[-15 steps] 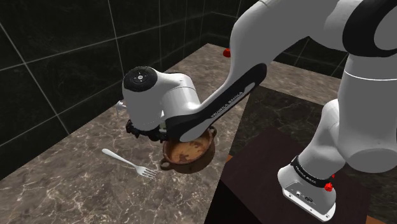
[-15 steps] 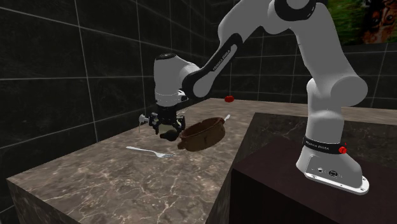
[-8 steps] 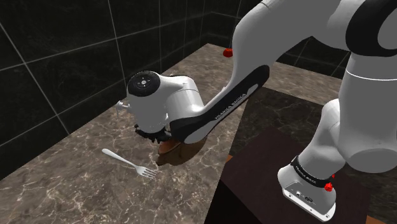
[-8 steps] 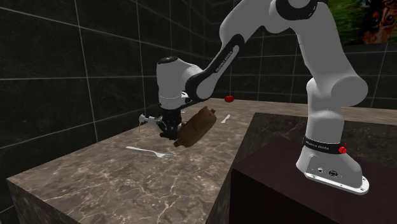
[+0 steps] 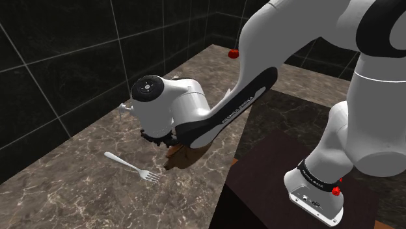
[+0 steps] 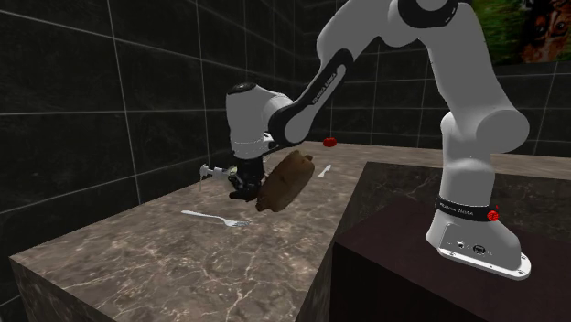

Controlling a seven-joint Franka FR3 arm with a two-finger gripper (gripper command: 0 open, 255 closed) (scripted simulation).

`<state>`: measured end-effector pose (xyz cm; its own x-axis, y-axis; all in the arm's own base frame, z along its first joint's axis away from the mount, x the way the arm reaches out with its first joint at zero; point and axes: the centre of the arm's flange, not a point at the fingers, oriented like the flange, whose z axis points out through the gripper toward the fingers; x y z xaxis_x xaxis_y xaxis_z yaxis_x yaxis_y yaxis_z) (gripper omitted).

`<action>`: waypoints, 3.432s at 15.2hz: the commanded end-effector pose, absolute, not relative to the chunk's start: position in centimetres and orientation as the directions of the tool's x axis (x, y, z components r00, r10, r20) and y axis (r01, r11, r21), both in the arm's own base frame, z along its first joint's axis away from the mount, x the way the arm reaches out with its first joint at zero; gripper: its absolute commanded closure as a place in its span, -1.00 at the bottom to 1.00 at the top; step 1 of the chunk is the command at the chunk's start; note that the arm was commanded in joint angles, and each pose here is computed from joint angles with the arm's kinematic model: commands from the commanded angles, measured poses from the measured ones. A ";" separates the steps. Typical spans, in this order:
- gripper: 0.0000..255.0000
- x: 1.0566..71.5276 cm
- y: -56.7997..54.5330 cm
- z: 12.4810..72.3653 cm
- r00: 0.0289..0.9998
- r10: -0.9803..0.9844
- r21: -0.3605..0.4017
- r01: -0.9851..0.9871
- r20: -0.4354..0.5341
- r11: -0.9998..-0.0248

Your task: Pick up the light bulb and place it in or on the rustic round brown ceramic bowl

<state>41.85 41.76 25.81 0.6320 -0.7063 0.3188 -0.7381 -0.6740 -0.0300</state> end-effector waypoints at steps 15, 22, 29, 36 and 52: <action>-1.00 44.6 32.8 24.6 0.876 -0.444 -0.390 -0.348 0.189 -0.853; 1.00 44.6 32.8 24.6 0.876 -0.444 -0.390 -0.348 0.189 -0.853; 1.00 44.6 32.8 24.6 0.876 -0.444 -0.390 -0.348 0.189 -0.853; 1.00 44.6 32.8 28.3 0.876 -0.444 -0.390 -0.348 0.189 -0.853; 1.00 44.6 32.8 36.8 0.876 -0.444 -0.390 -0.348 0.189 -0.853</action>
